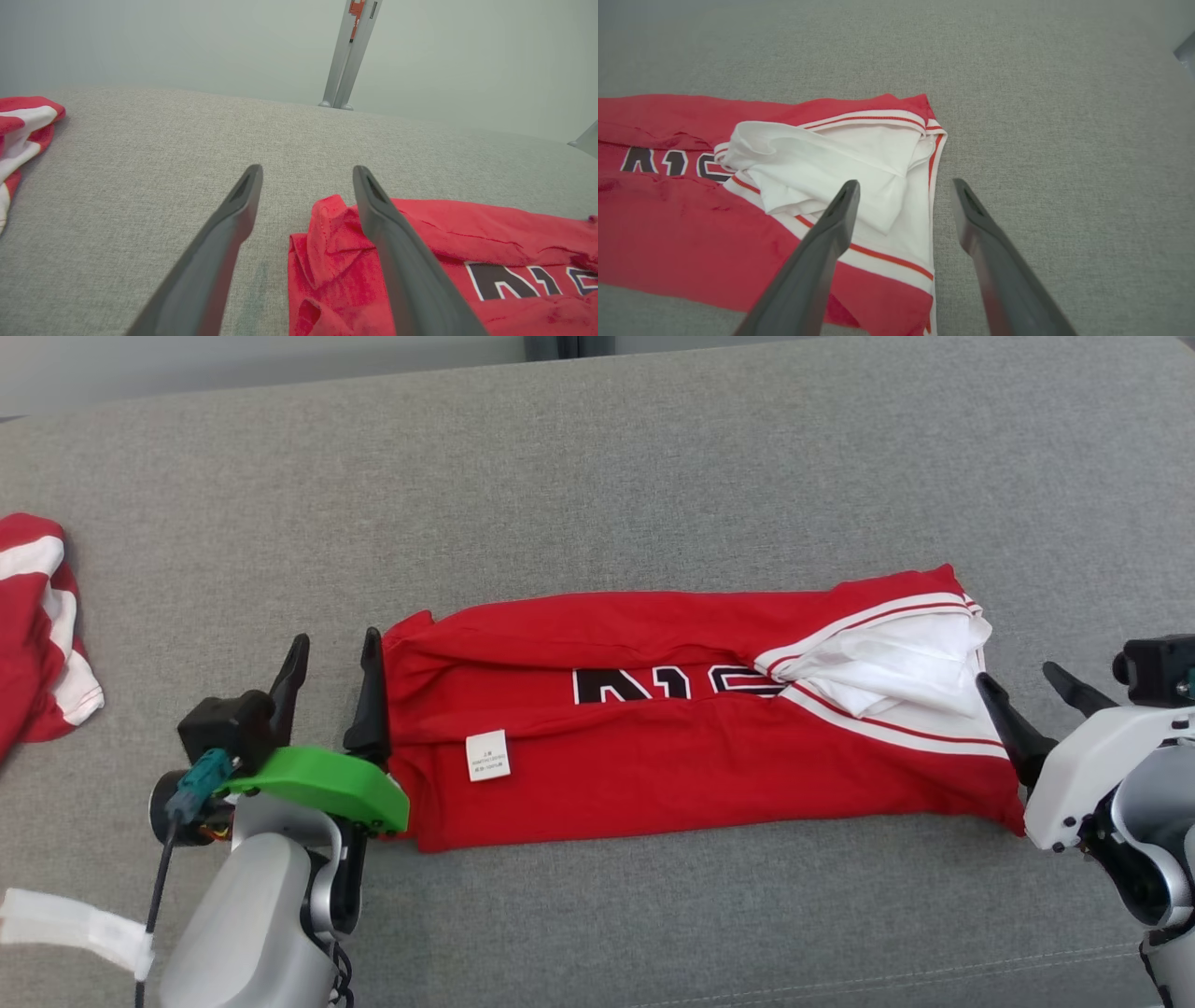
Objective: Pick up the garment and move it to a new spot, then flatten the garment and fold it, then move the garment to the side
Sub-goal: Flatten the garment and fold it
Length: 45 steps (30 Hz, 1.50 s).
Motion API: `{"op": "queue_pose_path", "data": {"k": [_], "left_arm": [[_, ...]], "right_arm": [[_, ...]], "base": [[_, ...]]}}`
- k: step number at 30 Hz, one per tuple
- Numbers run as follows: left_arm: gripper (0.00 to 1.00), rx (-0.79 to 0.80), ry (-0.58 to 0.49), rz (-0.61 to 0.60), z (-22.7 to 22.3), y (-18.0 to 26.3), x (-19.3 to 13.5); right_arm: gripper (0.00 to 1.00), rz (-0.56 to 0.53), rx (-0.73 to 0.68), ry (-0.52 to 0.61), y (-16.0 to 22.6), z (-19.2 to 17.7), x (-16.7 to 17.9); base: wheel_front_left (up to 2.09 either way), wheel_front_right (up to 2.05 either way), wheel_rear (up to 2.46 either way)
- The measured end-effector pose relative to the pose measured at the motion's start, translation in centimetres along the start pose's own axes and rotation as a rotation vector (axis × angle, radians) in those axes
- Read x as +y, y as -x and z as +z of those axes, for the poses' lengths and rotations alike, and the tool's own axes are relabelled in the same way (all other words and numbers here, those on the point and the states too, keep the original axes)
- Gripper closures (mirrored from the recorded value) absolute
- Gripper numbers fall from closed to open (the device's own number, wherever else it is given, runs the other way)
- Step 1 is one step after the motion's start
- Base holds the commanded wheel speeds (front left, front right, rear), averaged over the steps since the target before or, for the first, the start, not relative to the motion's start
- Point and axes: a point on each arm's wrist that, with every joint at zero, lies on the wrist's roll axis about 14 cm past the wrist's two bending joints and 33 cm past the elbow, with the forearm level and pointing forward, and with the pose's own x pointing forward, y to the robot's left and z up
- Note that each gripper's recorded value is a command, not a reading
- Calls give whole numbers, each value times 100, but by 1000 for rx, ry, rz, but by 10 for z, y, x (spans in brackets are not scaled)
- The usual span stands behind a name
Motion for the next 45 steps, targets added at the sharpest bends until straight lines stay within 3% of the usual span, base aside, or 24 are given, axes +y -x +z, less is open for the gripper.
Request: {"op": "queue_pose_path", "data": {"k": [10, 21, 32, 33, 35, 40, 45], "left_arm": [[0, -224, 50, 39, 52, 43, 14], [0, -231, 21, 96, 51, 66, 36], [0, -207, 49, 103, 42, 71, 38], [0, -204, 50, 104, 40, 71, 38], [0, -200, 53, 104, 39, 71, 38], [0, -195, 57, 107, 37, 71, 39], [0, -196, 59, 103, 38, 72, 37]], "right_arm": [[0, -102, 131, -151, -1, -15, -14], [0, -129, 212, -232, -30, -25, -6], [0, -122, 361, -199, -47, -57, 5], [40, -116, 369, -191, -49, -59, 7], [100, -109, 374, -178, -51, -58, 9], [100, -107, 337, -147, -56, -49, 7], [100, -192, 253, -116, -47, -23, -33]], "base": [[0, 0, 0], [0, 0, 0], [0, 0, 0], [0, 0, 0], [0, 0, 0], [0, 0, 0], [0, 0, 0]]}}
